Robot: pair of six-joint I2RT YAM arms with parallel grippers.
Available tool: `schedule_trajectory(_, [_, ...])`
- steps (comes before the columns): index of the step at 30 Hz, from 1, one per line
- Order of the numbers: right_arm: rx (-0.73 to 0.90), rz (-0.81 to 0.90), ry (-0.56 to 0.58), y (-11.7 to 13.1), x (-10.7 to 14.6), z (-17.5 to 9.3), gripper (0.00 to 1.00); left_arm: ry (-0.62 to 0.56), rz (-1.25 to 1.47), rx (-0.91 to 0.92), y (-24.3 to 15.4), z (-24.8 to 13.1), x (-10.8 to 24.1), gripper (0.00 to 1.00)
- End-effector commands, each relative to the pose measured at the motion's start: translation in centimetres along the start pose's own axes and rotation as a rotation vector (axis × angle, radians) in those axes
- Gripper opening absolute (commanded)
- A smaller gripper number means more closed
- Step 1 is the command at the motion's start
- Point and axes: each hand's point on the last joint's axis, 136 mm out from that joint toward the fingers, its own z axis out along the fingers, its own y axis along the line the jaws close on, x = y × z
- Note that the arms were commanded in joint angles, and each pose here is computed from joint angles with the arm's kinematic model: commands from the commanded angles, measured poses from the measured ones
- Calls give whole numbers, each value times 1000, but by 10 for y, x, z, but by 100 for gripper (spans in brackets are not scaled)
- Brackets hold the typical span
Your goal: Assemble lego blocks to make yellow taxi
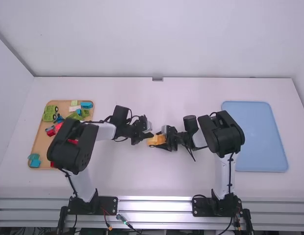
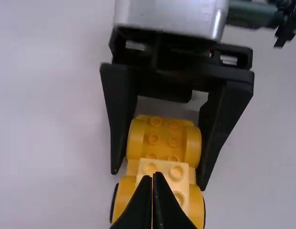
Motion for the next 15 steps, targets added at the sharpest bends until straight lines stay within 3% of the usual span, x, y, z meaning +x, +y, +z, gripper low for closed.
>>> schedule_trajectory(1, [24, 18, 47, 1, 14, 0, 53, -20, -12, 39, -6, 5, 4, 2])
schedule_trajectory(7, [24, 17, 47, 1, 14, 0, 53, 47, -69, 35, -9, 8, 23, 2])
schedule_trajectory(15, [24, 14, 46, 0, 14, 0, 53, 262, -125, -2, -20, 2, 72, 2])
